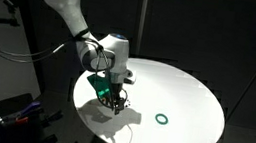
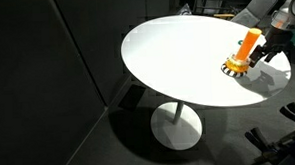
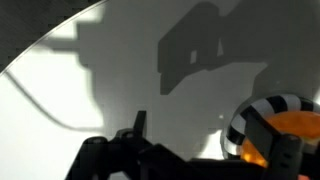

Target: Slide the ring holder forward on the table, pick up the black and white ring and put it on the ring holder

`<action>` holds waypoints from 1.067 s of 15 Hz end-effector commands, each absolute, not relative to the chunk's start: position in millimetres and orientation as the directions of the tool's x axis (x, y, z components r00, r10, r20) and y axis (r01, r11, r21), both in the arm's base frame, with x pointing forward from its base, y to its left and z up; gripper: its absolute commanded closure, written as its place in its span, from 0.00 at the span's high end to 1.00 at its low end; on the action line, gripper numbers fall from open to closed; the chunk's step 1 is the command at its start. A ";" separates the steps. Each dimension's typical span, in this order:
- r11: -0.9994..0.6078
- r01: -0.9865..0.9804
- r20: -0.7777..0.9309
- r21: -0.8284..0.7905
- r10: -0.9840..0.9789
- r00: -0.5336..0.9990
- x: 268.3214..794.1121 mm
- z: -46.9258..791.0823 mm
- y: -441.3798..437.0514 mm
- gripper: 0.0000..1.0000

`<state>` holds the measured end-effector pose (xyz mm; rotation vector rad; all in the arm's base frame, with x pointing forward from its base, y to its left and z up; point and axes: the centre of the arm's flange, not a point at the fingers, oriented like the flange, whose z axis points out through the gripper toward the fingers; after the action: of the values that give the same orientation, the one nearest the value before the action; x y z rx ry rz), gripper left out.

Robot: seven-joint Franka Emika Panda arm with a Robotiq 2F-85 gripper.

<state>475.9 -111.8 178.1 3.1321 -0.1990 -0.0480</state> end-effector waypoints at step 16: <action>-0.996 -0.085 0.013 -0.037 -0.086 0.996 553.7 169.8 -62.4 1.00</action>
<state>532.9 -69.8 174.0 3.1611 -0.1028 0.0327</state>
